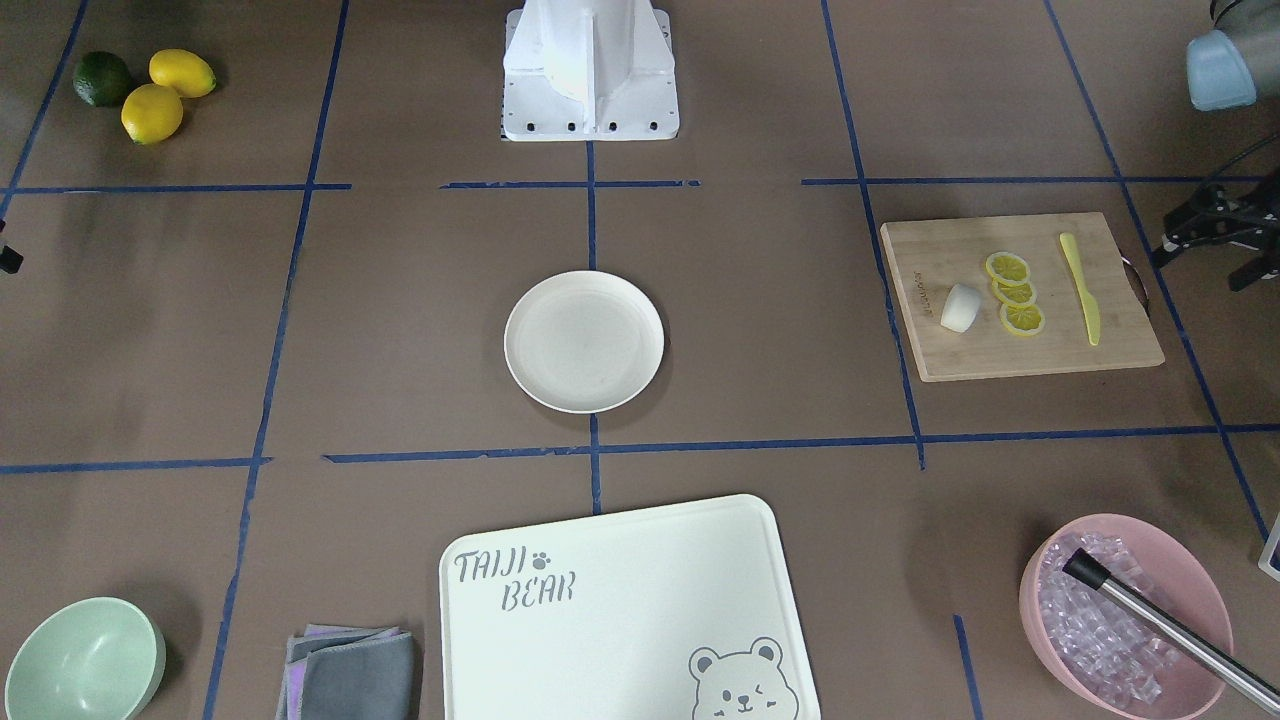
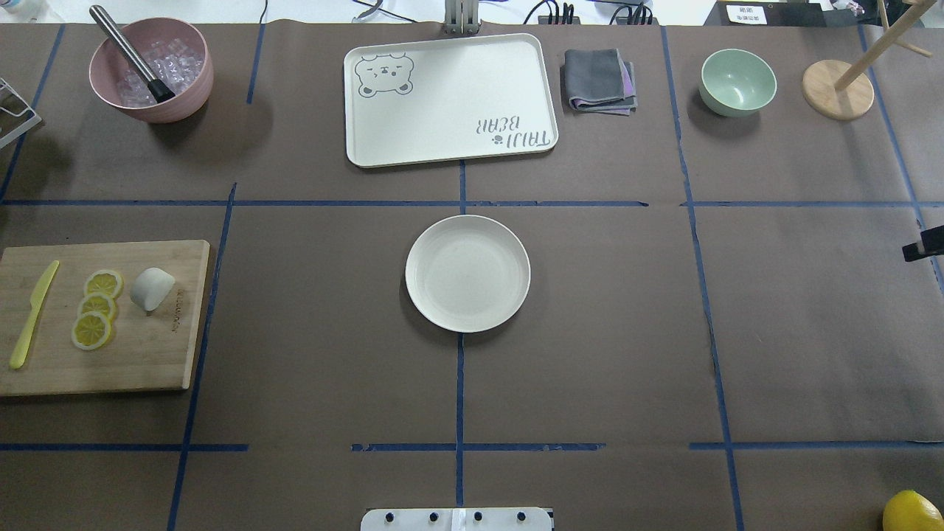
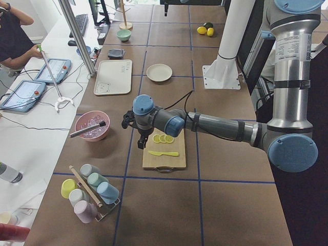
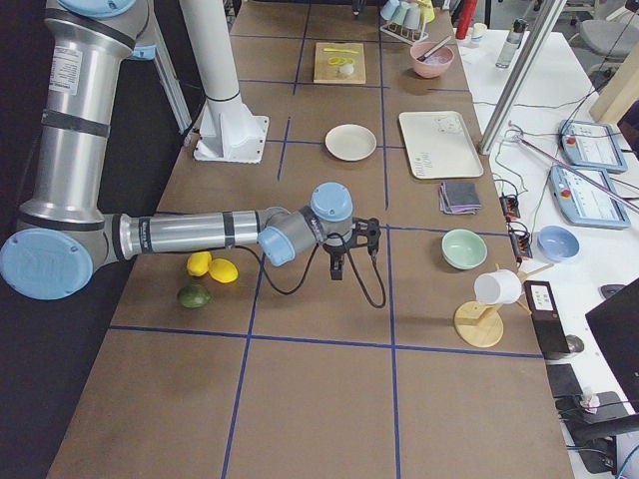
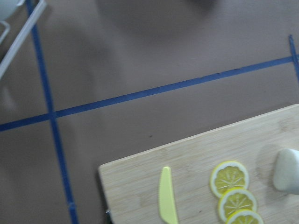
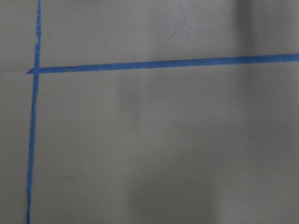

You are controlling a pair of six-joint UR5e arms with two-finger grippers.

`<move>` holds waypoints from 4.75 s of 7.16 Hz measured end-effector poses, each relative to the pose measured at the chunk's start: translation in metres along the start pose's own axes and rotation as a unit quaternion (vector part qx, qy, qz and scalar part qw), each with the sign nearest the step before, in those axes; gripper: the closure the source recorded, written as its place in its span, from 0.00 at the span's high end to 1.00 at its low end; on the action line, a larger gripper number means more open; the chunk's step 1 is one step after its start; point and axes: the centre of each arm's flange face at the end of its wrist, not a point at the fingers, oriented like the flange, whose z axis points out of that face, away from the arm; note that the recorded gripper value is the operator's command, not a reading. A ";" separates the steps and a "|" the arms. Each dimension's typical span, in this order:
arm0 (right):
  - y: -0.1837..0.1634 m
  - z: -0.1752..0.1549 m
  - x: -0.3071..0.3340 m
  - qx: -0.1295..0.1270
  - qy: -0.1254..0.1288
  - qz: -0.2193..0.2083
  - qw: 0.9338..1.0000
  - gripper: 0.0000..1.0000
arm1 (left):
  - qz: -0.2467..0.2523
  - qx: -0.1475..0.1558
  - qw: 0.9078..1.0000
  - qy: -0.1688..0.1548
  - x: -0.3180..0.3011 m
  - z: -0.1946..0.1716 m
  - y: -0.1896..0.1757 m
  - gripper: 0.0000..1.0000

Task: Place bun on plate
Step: 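Move the left gripper over the white bun on the cutting board, then lower the left gripper and grasp the white bun, then lift the bun and carry it with the left gripper over the plate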

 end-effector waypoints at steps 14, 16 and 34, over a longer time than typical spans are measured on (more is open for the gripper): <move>0.008 -0.007 0.043 -0.017 0.026 -0.036 0.999 1.00 | 0.071 -0.012 0.996 -0.048 0.172 0.154 0.002 0.88; 0.008 -0.008 0.043 -0.017 0.026 -0.036 0.999 1.00 | 0.075 -0.015 0.996 -0.049 0.176 0.161 0.002 0.77; 0.004 -0.008 0.039 -0.015 0.023 -0.039 0.999 1.00 | -0.122 0.071 0.989 0.042 0.578 0.183 -0.149 0.39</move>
